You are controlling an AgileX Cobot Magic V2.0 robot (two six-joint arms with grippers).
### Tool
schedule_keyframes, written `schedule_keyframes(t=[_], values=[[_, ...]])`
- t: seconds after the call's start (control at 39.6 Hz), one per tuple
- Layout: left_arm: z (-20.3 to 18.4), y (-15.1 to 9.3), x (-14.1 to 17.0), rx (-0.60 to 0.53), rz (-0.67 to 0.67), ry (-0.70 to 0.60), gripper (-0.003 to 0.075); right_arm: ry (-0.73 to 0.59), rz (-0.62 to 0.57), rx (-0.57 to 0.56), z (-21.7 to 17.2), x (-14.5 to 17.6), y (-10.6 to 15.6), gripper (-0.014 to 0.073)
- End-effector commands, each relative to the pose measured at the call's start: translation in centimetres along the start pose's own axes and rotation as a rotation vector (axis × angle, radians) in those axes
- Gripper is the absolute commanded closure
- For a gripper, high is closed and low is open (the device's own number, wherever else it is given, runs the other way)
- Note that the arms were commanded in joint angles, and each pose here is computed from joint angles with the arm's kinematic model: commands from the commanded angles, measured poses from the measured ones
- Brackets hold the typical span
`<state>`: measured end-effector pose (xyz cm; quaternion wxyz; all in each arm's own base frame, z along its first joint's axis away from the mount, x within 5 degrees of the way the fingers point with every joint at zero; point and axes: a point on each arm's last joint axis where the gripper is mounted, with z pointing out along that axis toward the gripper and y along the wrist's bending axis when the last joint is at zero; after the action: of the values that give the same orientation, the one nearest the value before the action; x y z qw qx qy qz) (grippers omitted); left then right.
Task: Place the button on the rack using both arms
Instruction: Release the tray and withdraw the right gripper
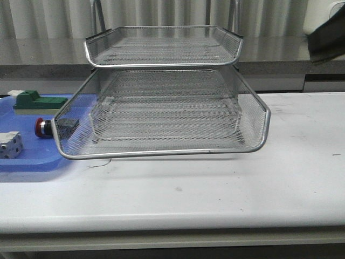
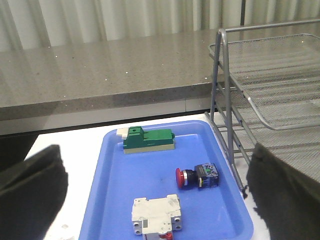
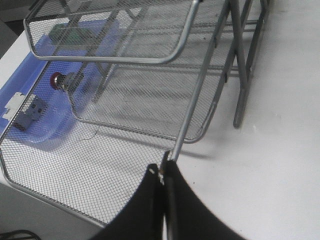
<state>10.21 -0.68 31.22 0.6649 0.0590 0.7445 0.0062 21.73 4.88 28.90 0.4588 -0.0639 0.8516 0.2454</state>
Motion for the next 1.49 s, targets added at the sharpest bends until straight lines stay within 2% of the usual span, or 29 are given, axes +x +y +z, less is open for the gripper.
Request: schedule_keyframes(t=[0.0,0.3,0.45,0.88,1.04,1.46], values=[[-0.1,0.3,-1.7,-0.023,-0.004,-0.096,0.0029,-0.033,-0.078,-0.003,-1.4,-2.0,1.2,0.0704],[-0.1,0.3,-1.7,-0.023,-0.004,-0.096,0.0029,-0.029,-0.246,0.205,-4.7,-2.3,1.5,0.0704],[-0.1,0.2,-1.7,-0.018,-0.004,-0.096,0.0029,-0.089,-0.274,0.284,-7.3,-1.0,1.6,0.0704],[-0.1,0.2,-1.7,-0.018,-0.004,-0.096,0.0029,-0.319,-0.325,0.292,-12.2,7.2,2.0,0.0704],[-0.1,0.2,-1.7,-0.018,-0.004,-0.096,0.0028,-0.36,-0.335,0.288,-12.9,7.7,2.3,0.0704],[-0.1,0.3,-1.8,-0.02,-0.006,-0.106,0.0029,-0.35,-0.335,0.286,-12.9,7.8,2.3,0.0704]])
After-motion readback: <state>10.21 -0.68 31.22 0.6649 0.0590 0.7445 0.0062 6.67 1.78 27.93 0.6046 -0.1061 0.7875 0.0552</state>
